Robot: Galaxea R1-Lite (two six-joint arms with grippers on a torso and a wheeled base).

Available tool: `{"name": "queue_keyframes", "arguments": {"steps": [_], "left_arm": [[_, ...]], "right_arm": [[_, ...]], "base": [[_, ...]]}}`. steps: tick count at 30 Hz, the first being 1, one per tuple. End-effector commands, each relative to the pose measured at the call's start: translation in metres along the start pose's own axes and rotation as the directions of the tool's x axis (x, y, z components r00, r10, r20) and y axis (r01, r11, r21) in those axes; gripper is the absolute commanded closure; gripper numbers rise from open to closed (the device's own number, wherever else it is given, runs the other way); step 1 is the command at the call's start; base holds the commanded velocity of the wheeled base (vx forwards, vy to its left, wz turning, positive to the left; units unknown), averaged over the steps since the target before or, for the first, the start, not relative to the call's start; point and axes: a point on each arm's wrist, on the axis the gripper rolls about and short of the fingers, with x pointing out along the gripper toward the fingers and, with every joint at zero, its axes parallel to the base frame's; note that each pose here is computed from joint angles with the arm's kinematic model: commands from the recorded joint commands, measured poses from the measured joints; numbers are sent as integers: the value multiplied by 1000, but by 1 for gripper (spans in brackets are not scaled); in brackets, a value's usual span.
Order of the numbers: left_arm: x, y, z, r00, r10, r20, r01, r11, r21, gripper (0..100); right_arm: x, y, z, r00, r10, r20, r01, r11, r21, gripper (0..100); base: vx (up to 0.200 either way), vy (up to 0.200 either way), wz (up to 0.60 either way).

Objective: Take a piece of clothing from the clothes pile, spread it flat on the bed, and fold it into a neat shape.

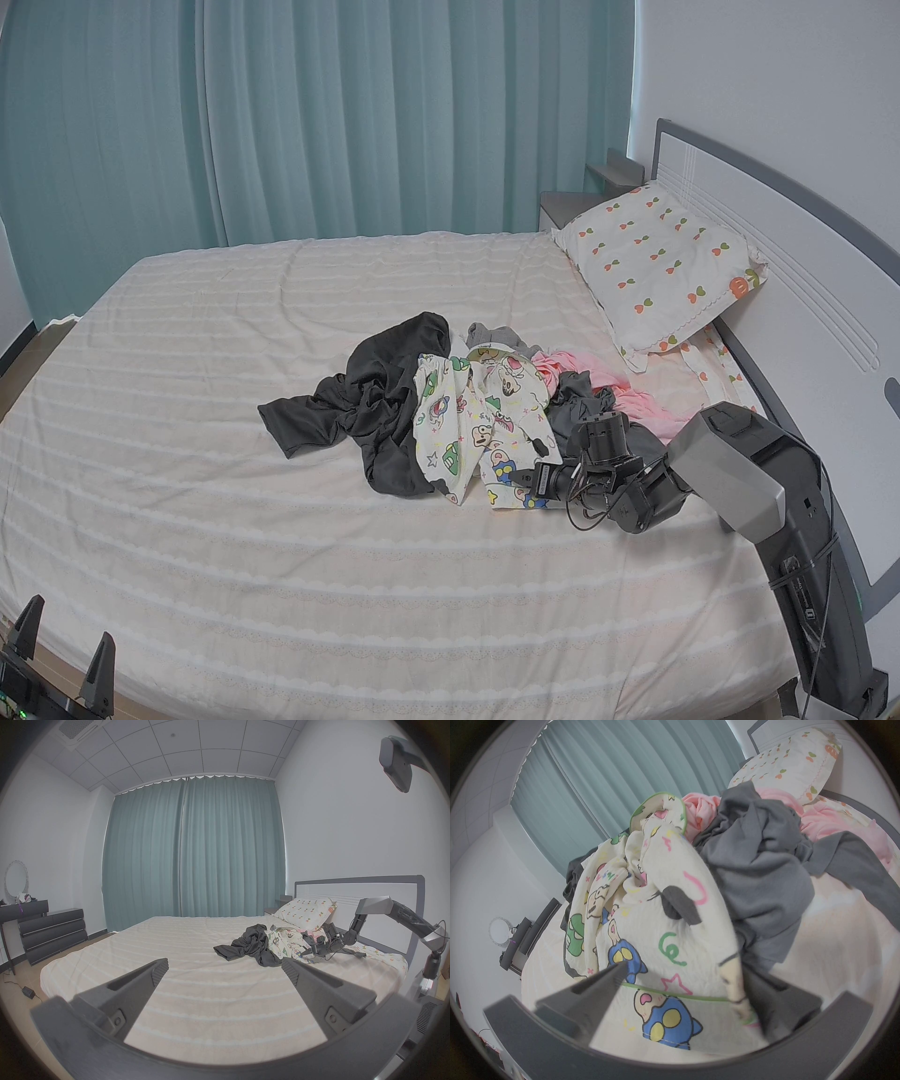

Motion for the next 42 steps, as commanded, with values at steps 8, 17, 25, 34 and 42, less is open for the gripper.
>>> {"name": "queue_keyframes", "arguments": {"steps": [8, 17, 25, 34, 42], "left_arm": [[0, 0, -5, 1000, 0, -4, 0, 1000, 0, 0], [0, 0, -5, 1000, 0, -4, 0, 1000, 0, 0], [0, 0, -5, 1000, 0, -3, 0, 1000, 0, 0], [0, 0, -5, 1000, 0, -4, 0, 1000, 0, 0], [0, 0, -5, 1000, -3, -1, 3, 1000, 3, 0]], "right_arm": [[-30, 5, 11, 1000, -1, -12, 2, 998, 56, 100], [-77, 19, 20, 981, 190, 29, -192, 961, 199, 100], [-146, 26, 5, 931, 358, 74, -365, 919, 147, 100], [-221, 38, -7, 870, 468, 154, -481, 874, 63, 100], [-291, 67, 0, 785, 574, 231, -582, 812, -41, 100]], "base": [[0, 0, 0], [0, 0, 0], [0, 0, 0], [0, 0, 0], [0, 0, 0]]}}
